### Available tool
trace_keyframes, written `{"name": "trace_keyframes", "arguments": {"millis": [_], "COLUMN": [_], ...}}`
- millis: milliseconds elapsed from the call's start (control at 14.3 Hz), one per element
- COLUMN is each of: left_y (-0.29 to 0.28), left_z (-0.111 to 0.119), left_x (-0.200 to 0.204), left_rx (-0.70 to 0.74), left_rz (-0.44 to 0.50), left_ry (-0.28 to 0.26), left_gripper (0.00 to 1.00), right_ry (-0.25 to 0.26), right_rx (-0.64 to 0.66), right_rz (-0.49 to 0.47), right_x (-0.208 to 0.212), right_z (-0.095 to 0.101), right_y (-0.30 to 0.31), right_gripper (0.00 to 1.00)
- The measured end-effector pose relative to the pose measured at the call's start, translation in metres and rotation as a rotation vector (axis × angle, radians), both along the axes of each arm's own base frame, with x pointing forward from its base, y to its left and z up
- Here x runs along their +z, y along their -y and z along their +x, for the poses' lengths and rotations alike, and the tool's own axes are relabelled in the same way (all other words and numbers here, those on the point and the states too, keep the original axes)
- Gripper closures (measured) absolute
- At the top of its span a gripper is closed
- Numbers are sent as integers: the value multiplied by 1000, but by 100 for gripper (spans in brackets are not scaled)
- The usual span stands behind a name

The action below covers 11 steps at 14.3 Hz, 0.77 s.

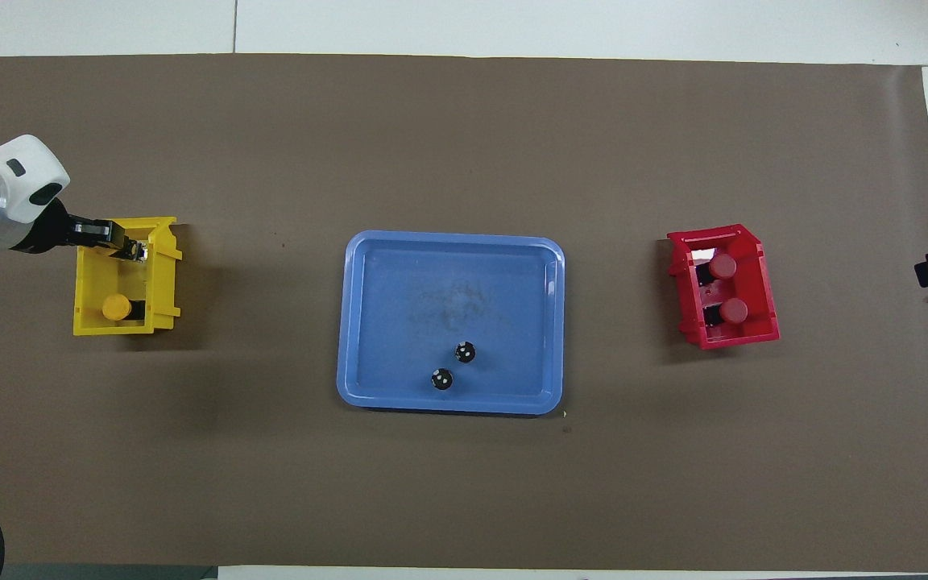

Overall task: Sort red and yellow buttons by color
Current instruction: 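Release the yellow button into the yellow bin while the right gripper withdraws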

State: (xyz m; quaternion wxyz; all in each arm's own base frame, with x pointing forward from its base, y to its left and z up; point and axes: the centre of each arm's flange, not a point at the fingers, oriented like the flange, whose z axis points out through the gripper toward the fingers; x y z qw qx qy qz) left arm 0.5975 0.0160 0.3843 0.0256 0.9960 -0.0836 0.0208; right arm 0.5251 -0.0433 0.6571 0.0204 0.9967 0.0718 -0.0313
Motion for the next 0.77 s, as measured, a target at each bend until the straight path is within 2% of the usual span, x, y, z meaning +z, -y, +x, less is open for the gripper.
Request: {"name": "trace_keyframes", "arguments": {"millis": [280,770], "left_y": [2,0], "left_z": [5,6], "left_x": [-18,-19], "left_rx": [-1,3], "left_rz": [1,2], "left_ry": [15,22], "left_gripper": [59,59], "right_ry": [3,3], "right_rx": [-53,-75], "right_rz": [5,23], "right_x": [-1,-2], "right_z": [1,1], "right_y": [-1,-3], "right_gripper": [0,0]}}
